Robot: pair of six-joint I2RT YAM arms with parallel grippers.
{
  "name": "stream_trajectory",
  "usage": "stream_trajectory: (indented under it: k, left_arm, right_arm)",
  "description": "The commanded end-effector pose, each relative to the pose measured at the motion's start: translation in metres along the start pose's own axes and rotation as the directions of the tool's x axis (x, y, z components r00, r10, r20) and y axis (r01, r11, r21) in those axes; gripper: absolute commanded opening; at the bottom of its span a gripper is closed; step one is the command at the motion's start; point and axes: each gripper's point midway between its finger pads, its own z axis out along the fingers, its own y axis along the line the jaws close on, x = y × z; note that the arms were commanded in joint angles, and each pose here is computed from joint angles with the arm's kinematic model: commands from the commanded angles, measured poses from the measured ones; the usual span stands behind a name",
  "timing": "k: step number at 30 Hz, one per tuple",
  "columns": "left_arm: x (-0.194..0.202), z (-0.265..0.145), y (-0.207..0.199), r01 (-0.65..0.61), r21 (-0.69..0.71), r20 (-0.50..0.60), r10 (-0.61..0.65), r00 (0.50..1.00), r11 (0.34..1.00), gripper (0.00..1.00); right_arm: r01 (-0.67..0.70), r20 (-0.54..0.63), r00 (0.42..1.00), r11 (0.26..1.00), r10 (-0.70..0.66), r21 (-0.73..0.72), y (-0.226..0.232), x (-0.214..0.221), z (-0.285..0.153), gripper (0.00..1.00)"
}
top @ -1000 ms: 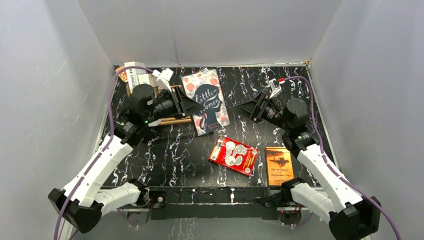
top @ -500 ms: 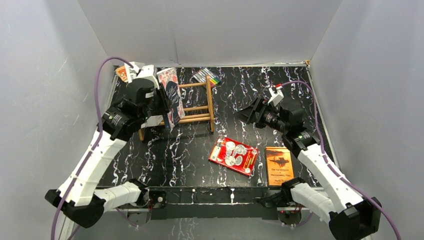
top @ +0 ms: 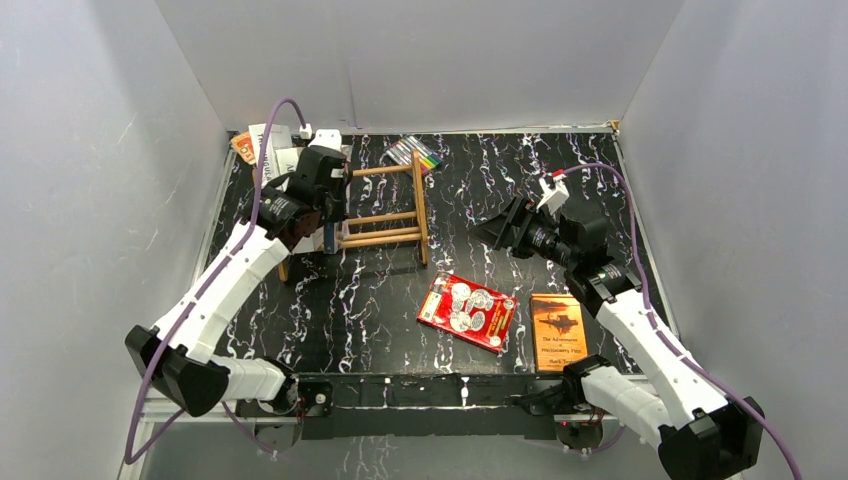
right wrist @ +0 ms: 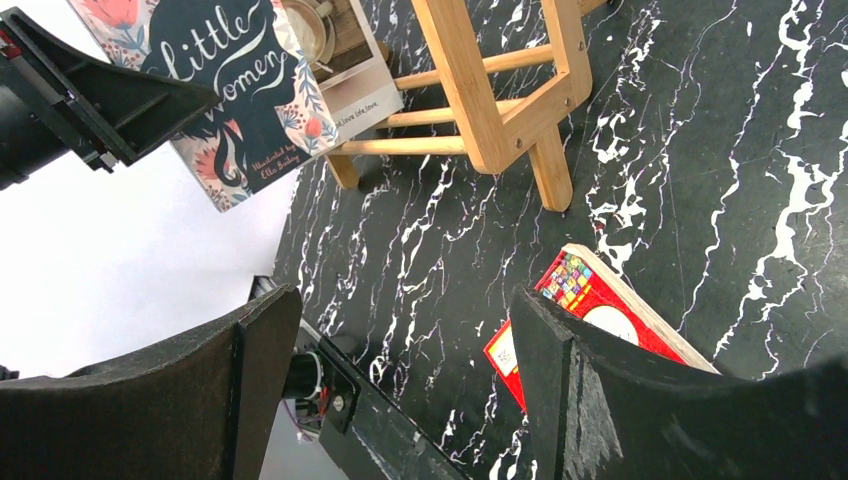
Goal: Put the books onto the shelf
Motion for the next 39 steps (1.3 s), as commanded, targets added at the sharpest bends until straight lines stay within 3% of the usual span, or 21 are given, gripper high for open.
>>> stream_trajectory:
  k: [1,9,20,31,39]
  left_arm:
    - [-0.03,0.003,0.01,0.038,-0.039,0.112,-0.033,0.993,0.999,0.0]
    - [-0.024,0.037,0.034,0.068,-0.099,0.052,-0.063,0.997,0.993,0.0]
    - [-0.008,0.072,0.038,0.167,-0.038,-0.013,-0.168,0.986,0.985,0.0]
    - [0.002,0.093,0.055,0.164,-0.141,-0.038,-0.17,0.985,0.976,0.0]
    - [0.014,0.098,0.06,0.151,-0.167,-0.072,-0.165,0.984,0.974,0.08]
  right_arm:
    - [0.042,0.043,0.998,0.999,-0.041,-0.022,0.008,-0.009,-0.005,0.85]
    - [0.038,0.035,0.999,0.999,-0.037,-0.017,0.005,-0.005,-0.006,0.85]
    - [0.028,0.016,0.999,0.999,-0.028,-0.024,0.002,-0.001,-0.002,0.85]
    - [0.025,0.005,1.0,0.999,-0.025,-0.021,-0.001,0.002,0.0,0.85]
    - [0.021,-0.001,1.0,0.999,-0.021,-0.027,0.0,0.002,0.002,0.85]
